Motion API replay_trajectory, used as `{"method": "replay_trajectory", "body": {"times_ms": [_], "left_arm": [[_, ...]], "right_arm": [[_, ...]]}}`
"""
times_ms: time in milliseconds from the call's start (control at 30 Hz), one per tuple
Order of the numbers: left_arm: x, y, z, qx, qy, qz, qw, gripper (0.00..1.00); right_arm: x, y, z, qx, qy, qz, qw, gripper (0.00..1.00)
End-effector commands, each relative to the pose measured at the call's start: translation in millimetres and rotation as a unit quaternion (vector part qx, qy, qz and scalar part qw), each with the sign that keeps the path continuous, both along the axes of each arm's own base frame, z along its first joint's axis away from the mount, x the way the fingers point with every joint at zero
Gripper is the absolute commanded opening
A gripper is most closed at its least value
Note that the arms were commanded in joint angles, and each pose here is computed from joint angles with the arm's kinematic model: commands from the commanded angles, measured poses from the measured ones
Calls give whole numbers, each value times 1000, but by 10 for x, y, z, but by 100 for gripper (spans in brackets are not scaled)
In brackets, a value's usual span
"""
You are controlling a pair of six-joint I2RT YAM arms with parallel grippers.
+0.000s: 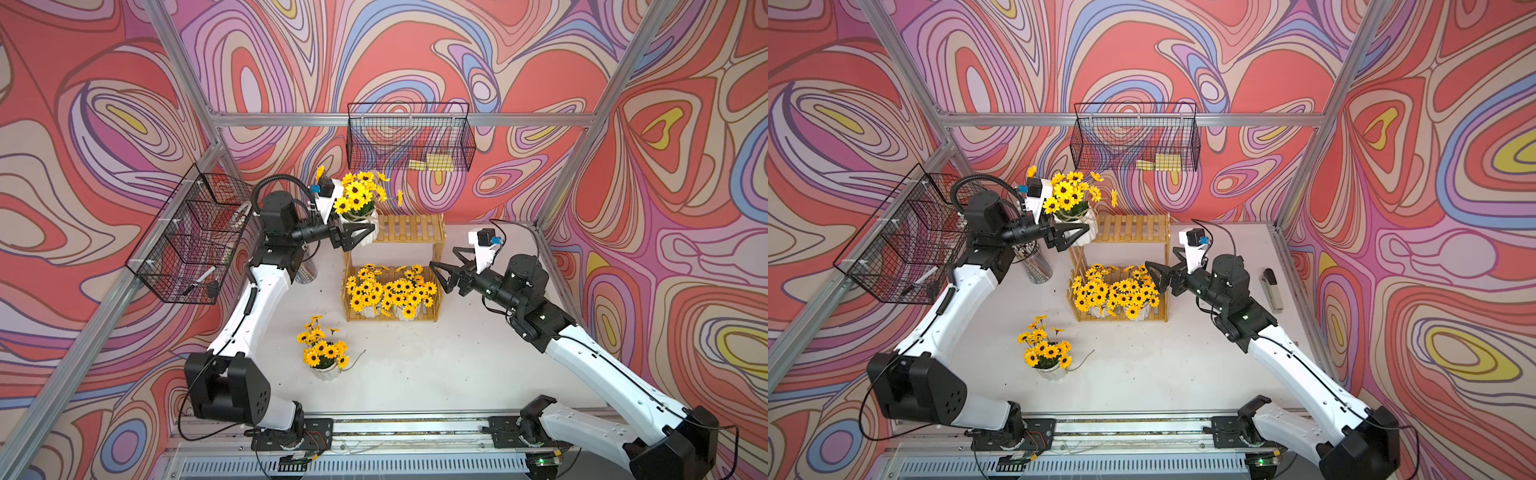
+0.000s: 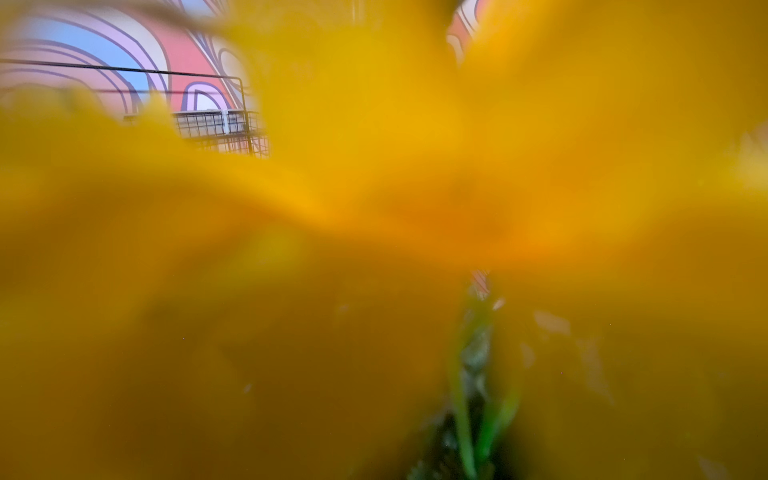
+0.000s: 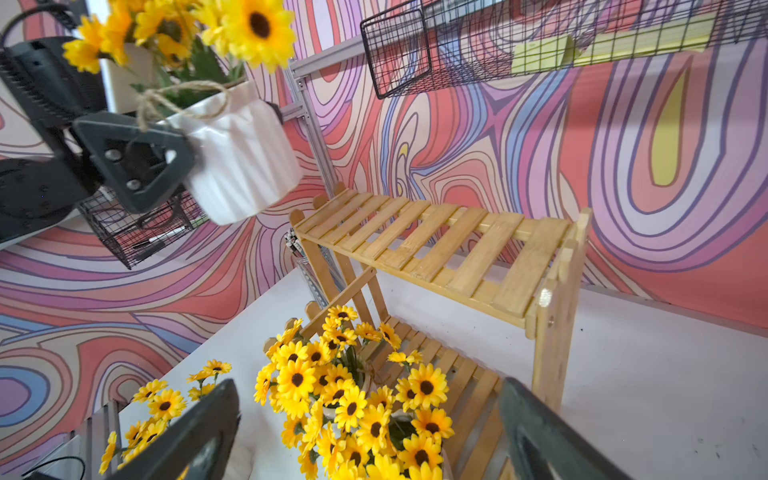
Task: Take the sunflower pots off the shelves
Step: Pick up the sunflower pot from the shelf, then place the sunflower pot at the center of the board.
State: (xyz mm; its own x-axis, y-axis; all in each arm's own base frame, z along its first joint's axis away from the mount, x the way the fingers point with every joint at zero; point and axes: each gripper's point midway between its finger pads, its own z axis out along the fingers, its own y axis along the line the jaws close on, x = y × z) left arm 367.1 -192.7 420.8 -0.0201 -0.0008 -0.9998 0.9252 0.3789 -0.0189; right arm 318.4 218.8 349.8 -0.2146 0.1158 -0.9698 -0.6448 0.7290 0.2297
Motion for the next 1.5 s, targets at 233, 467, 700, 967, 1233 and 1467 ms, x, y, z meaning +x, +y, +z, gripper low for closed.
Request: {"method": "replay_trajectory", "body": {"times_ms": [233, 467, 700, 967, 1233, 1467], "left_arm": [[-602, -141, -51, 21, -25, 11, 999, 0], [-879, -181, -228, 32, -14, 28, 999, 0], [-1058, -309, -409, 47, 1, 22, 999, 0], [-1178, -444, -534, 41, 9, 6, 999, 0], [-1287, -620, -730, 31, 24, -18, 999, 0], [-1336, -790, -908, 39, 30, -25, 998, 0]], "right_arm": [[264, -228, 283, -12, -22, -89, 996, 98], [442, -341, 308, -23, -14, -135, 991, 98], [520, -447, 296, -27, -9, -163, 986, 98], [625, -755, 211, -25, 13, -216, 976, 98], [645, -888, 165, -23, 19, -231, 973, 98], [653, -947, 109, -34, 24, -239, 970, 98]]}}
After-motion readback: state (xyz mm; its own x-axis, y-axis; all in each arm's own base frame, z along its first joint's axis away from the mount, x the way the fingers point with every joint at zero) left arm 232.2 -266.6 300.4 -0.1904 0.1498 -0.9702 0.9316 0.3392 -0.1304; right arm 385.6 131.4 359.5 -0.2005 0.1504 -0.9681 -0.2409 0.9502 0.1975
